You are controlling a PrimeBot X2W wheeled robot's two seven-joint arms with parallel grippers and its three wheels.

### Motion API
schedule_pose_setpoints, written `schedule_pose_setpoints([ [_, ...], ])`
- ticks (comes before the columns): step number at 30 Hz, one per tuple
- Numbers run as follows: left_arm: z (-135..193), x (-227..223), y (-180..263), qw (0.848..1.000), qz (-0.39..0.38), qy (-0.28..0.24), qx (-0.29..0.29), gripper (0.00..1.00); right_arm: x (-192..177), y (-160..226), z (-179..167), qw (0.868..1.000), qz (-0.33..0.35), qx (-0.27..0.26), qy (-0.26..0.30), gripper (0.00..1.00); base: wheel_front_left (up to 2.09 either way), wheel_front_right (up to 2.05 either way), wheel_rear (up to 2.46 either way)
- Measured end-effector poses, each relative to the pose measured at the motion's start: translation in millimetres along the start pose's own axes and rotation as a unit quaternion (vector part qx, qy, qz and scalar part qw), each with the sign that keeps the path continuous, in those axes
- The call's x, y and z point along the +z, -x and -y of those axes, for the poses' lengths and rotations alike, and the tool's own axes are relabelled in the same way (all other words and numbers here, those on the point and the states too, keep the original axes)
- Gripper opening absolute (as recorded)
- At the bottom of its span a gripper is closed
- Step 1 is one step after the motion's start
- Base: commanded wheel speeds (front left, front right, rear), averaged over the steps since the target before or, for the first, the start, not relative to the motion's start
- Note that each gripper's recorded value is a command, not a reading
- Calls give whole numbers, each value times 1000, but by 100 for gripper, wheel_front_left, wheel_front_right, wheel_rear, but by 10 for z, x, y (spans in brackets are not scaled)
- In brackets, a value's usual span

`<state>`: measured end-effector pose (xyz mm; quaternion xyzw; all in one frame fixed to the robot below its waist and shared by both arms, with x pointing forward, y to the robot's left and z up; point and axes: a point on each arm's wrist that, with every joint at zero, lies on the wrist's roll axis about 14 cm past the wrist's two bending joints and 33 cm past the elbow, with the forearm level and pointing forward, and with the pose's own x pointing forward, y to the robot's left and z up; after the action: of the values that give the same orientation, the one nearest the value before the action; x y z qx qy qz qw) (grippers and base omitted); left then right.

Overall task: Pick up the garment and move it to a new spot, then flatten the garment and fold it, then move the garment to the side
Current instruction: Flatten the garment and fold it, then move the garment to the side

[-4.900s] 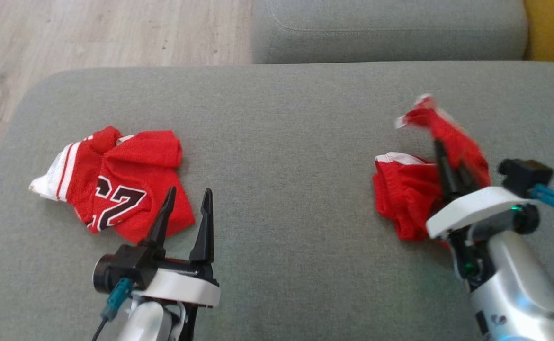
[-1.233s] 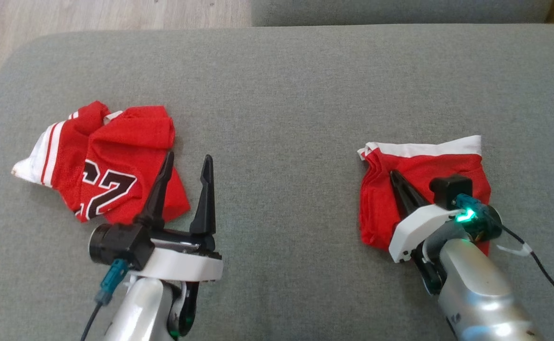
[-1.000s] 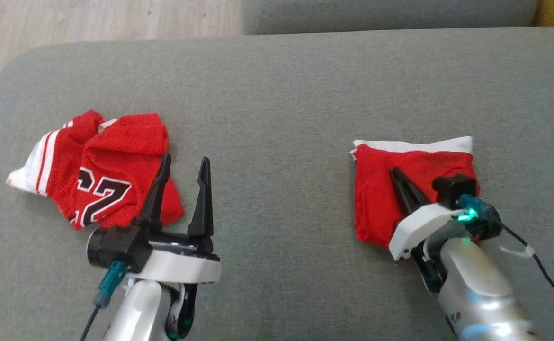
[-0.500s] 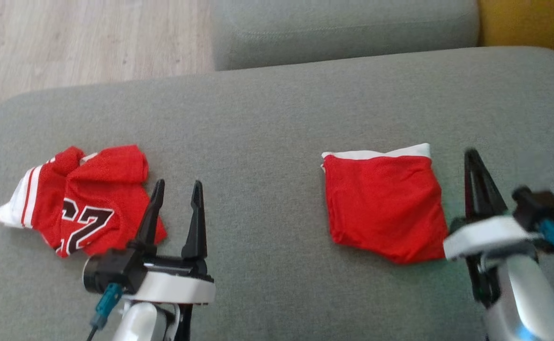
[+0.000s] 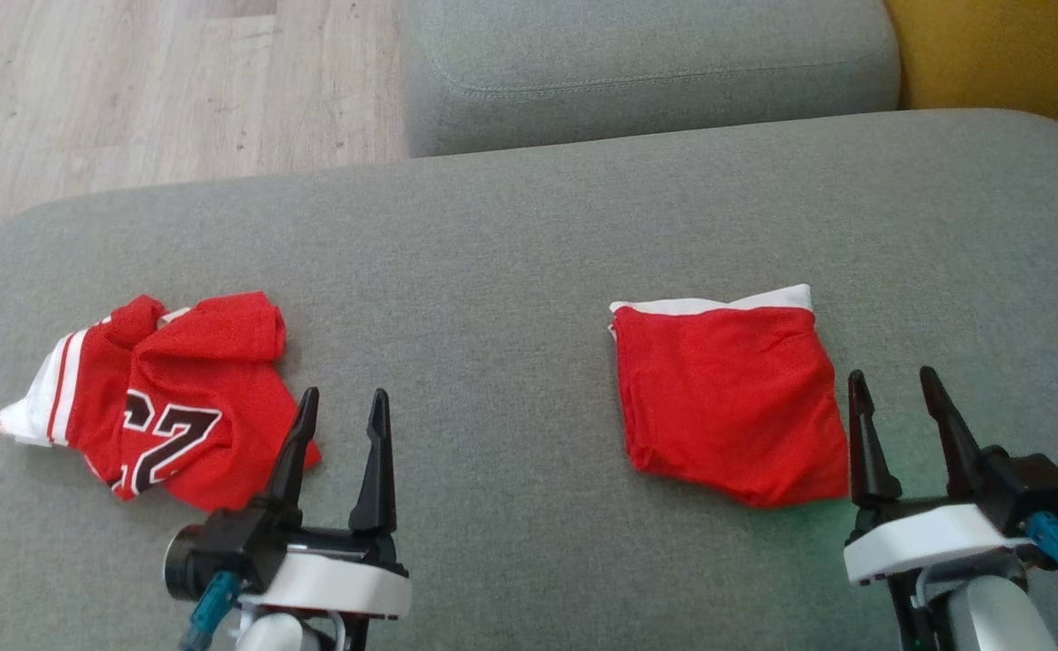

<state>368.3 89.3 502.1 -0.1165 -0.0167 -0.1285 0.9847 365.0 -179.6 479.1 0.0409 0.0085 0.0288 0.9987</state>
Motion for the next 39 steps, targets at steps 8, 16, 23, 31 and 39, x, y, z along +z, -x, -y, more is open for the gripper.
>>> schedule_pose_setpoints([
  [8,-35,-37,-5,1000,-5,1,5,100,2,-52,-51,1000,-3,8,1,100,0,0,0],
  [16,-122,-143,-82,1000,-20,5,14,100,-228,-285,-60,998,-61,13,8,100,0,0,0],
  [23,-153,-173,-204,1000,-23,5,11,100,-687,-394,51,988,-153,-6,-3,100,0,0,0],
  [31,-281,-261,-222,999,-36,5,27,100,-1123,-443,34,975,-223,-9,-14,100,0,0,0],
  [39,-286,-246,-293,999,-33,2,25,100,-1181,-555,-83,971,-237,16,3,0,0,0,0],
])
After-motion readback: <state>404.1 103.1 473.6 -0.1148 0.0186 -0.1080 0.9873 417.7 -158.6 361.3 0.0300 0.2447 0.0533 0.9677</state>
